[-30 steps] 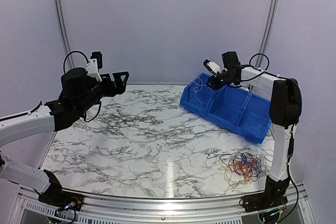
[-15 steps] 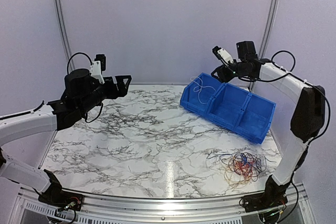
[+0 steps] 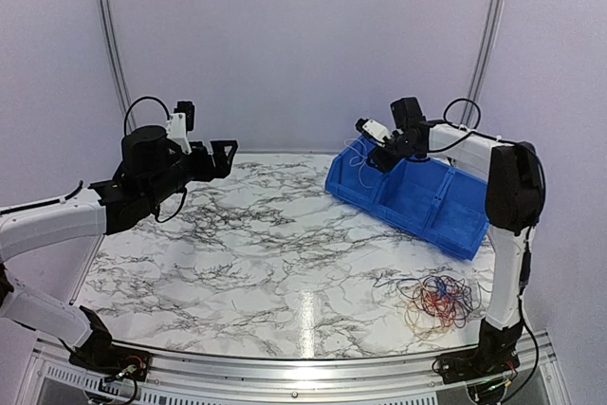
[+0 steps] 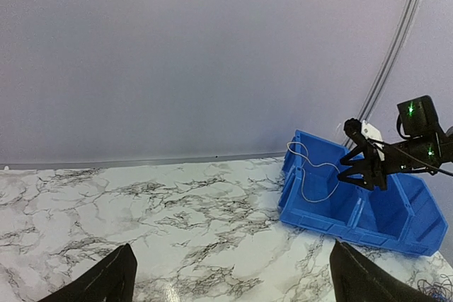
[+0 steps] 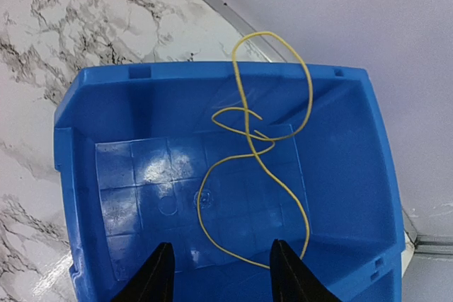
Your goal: Untangle the cables
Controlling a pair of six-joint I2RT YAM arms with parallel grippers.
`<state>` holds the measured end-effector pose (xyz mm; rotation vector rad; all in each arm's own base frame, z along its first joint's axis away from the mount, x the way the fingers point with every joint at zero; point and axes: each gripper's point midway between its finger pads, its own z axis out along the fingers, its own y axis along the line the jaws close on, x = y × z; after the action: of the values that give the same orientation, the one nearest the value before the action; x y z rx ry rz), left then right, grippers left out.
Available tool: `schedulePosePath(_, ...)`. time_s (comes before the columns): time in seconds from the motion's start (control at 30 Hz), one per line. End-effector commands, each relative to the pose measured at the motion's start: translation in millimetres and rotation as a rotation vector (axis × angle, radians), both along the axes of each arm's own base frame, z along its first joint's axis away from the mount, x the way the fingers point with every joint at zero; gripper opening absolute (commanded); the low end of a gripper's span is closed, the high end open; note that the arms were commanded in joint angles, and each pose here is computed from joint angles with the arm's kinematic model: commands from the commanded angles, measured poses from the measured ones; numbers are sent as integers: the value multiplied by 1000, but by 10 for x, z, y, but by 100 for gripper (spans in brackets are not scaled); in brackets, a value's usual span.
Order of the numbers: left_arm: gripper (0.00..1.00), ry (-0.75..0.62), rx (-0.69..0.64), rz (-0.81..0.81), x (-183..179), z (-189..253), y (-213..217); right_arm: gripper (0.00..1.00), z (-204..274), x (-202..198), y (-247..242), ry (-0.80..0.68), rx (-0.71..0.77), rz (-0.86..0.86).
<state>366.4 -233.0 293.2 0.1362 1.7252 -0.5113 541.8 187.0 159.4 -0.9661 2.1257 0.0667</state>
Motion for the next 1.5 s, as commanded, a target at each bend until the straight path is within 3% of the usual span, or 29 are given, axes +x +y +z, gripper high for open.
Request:
schedulePosePath(0.0, 99, -39, 30, -20, 3, 136, 4, 48, 55, 178, 140, -115, -180, -14)
schedulePosePath(0.17, 99, -41, 40, -30, 3, 128, -10, 50, -112, 320, 180, -174, -295, -74)
schedulePosePath(0.47, 99, -35, 31, -66, -8, 124, -65, 45, -267, 616, 195, -204, -325, -145)
schedulePosePath(0.6, 99, -31, 22, -85, -12, 125, -91, 32, -285, 723, 225, -223, -322, -156)
schedulePosePath(0.77, 99, -31, 22, -88, -6, 129, -91, 2, -221, 709, 236, -215, -284, -164)
schedulePosePath(0.8, 99, -33, 21, -87, -5, 136, -83, 0, -152, 691, 234, -221, -269, -168)
schedulePosePath(1.07, 99, -30, 5, -91, -9, 158, -81, 0, 243, 440, 120, -233, -190, -149)
schedulePosePath(1.47, 99, -34, -11, -96, -21, 202, -76, 0, -59, 196, -73, -141, -310, -84)
